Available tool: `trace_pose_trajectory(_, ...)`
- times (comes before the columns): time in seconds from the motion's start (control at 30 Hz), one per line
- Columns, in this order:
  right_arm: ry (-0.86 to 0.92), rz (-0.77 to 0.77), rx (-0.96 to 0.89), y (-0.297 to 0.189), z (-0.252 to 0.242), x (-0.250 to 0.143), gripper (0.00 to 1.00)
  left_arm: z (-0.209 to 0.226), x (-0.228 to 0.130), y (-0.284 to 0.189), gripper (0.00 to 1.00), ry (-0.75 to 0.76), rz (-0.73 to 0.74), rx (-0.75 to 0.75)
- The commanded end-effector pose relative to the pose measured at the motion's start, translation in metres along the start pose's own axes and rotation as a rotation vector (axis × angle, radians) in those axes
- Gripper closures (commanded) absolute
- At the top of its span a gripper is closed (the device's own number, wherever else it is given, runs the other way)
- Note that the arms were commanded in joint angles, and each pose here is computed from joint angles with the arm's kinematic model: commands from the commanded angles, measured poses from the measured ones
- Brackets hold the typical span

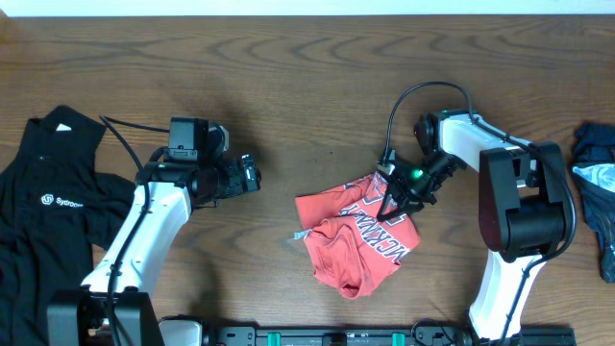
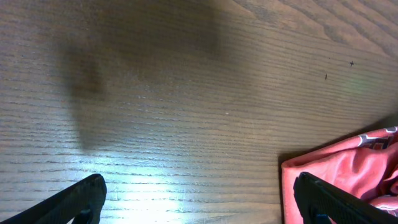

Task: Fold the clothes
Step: 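Carry the folded shirt to the right edge pile with the right gripper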

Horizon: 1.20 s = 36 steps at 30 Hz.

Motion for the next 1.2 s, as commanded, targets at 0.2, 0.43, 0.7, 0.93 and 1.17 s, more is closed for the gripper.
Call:
trace_pose_trajectory(0.2, 0.062, -0.159, -0.092, -0.023, -0.005, 0.028, 0.98, -0.001, 0.004, -0.004, 0.02, -0.003, -0.015, -0.002)
trace_pose_trajectory(0.43, 0.127, -0.312, -0.295, -0.079, -0.002, 0.038, 0.98, -0.001, 0.004, -0.004, 0.02, -0.003, -0.015, -0.002)
trace_pose_trajectory(0.7, 0.247, -0.561, -0.412, -0.162, 0.007, 0.043, 0.99, -0.001, 0.004, -0.004, 0.02, -0.010, -0.015, -0.002)
trace_pose_trajectory(0.93, 0.364, -0.700, -0.396, -0.213, -0.003, 0.039, 0.99, -0.001, 0.004, -0.004, 0.02, -0.011, -0.014, -0.002)
trace_pose_trajectory(1.17, 0.514, -0.796, -0.437, -0.257, -0.024, 0.018, 0.99, -0.001, 0.004, -0.004, 0.02, -0.011, -0.014, -0.002)
Point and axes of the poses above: each gripper's point midway between its finger pads, its own y axis out along the fingers, its own z axis along the line the jaws close on, x = y × z, the point moved 5 cm from there along -y, back along the fingers, and after that the axes turned 4 degrees about -y, right-handed, at the moved point
